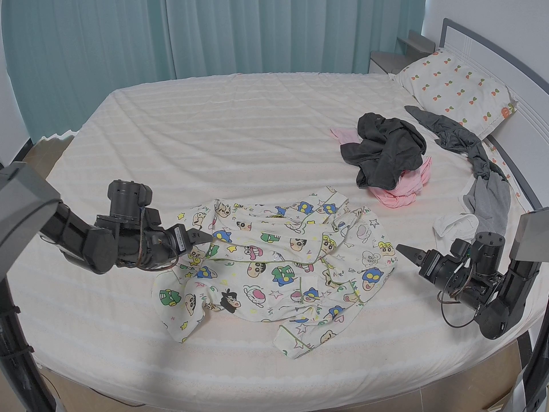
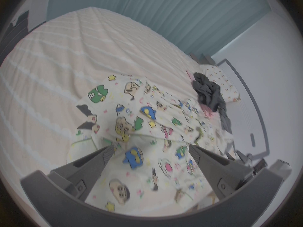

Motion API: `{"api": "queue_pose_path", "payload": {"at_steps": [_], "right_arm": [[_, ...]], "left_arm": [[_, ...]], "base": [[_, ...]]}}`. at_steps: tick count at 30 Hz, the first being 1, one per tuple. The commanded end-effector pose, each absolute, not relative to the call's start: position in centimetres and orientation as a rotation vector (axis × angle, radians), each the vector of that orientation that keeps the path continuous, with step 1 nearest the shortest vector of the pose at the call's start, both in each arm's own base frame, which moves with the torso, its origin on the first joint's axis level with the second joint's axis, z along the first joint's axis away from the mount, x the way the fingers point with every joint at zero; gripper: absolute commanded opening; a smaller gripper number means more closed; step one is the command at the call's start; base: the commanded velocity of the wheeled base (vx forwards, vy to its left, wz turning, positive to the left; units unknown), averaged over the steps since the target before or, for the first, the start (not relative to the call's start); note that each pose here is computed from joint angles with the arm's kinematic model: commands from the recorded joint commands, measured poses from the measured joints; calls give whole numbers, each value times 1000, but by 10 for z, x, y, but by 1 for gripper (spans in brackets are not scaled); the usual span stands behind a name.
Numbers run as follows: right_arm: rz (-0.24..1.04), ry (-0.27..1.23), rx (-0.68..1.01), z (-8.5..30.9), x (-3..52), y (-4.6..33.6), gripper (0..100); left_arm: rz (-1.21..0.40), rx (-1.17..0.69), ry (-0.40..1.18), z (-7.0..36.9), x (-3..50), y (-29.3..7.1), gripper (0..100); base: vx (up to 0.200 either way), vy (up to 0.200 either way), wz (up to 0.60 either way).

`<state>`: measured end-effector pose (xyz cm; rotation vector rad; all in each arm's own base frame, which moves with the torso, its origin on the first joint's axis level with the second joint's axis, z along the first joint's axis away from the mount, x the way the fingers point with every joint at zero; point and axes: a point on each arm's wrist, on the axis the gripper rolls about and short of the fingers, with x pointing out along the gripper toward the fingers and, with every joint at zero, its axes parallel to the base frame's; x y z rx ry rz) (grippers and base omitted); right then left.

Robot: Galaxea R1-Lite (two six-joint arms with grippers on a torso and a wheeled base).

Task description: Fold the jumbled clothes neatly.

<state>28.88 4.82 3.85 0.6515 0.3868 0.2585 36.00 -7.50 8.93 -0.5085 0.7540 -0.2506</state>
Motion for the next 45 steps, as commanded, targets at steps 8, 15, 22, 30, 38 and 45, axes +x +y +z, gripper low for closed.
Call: {"api": "queue_pose_path", "payload": {"at_steps": [8, 15, 22, 30, 38, 45], "right_arm": [[265, 402, 644, 33, 288, 52, 100], [268, 410, 643, 31, 287, 53, 100], [272, 413, 642, 31, 287, 55, 100], [270, 416, 642, 30, 287, 55, 100], [275, 412, 642, 27, 288, 56, 100], [276, 411, 640, 27, 287, 56, 100]], "left_arm": [[-46, -687, 729, 43, 394, -106, 100], [9, -771, 693, 48, 398, -110, 100], [55, -809, 710, 42, 394, -112, 100], [84, -862, 730, 44, 381, -110, 100], [104, -871, 719, 38, 391, -104, 100], [156, -854, 694, 23, 405, -106, 0]], "base": [[0, 0, 0], [0, 0, 0], [0, 0, 0], [0, 0, 0], [0, 0, 0], [0, 0, 0]]}}
